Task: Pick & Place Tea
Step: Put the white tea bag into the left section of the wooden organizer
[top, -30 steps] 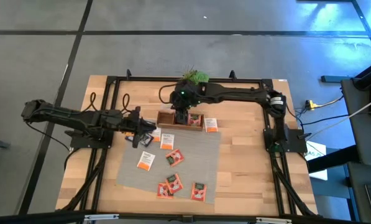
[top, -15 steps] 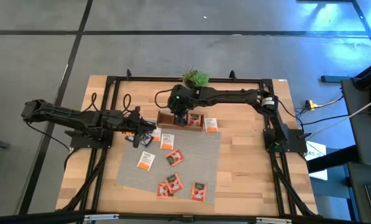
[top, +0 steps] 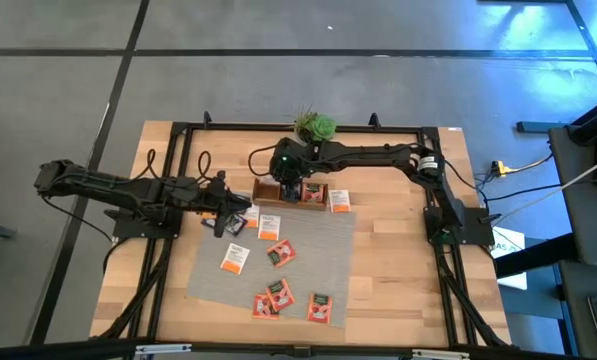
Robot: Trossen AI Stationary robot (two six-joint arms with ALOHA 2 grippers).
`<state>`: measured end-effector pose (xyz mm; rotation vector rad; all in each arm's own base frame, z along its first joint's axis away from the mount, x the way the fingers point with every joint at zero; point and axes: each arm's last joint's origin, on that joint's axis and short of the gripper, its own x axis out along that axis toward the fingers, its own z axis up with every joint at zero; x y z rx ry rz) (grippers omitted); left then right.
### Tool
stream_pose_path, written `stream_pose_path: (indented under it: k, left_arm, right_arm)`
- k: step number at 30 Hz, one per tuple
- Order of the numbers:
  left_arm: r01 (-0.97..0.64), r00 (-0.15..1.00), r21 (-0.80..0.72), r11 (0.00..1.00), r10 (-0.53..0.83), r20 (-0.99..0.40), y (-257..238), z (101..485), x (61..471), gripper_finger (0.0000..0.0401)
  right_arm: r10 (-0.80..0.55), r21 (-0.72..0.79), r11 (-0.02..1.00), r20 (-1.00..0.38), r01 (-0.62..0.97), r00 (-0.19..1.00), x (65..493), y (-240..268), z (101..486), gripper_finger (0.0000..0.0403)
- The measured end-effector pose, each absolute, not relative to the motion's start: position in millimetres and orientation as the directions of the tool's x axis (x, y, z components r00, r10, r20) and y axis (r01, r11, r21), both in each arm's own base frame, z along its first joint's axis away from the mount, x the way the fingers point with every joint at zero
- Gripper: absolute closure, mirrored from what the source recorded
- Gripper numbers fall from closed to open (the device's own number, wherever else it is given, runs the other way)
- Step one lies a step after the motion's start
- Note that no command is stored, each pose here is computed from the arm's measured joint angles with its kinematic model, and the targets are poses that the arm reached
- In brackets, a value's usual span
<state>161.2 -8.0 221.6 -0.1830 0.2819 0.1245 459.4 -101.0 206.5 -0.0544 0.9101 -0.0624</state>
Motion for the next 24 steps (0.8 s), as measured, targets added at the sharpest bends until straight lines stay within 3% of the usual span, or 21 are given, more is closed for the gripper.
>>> stream_pose_path:
  k: [12, 16, 24]
  left_arm:
    - [-0.147, 0.953, -0.162, 0.976, 0.096, -0.287, -8.0, 221.6, 161.2, 0.0396]
    - [-0.148, 0.953, -0.162, 0.976, 0.097, -0.287, -8.0, 221.7, 161.3, 0.0398]
    - [-0.148, 0.953, -0.162, 0.976, 0.097, -0.287, -8.0, 221.8, 161.3, 0.0394]
  right_arm:
    - [-0.09, -0.095, 0.995, -0.788, 0.023, 0.609, 459.2, -101.3, 206.4, 0.0333]
    - [-0.147, -0.115, 0.989, -0.79, 0.092, 0.595, 457.6, -102.3, 208.6, 0.0315]
    - [-0.298, -0.232, 0.955, -0.729, 0.187, 0.616, 443.7, -90.5, 254.1, 0.0309]
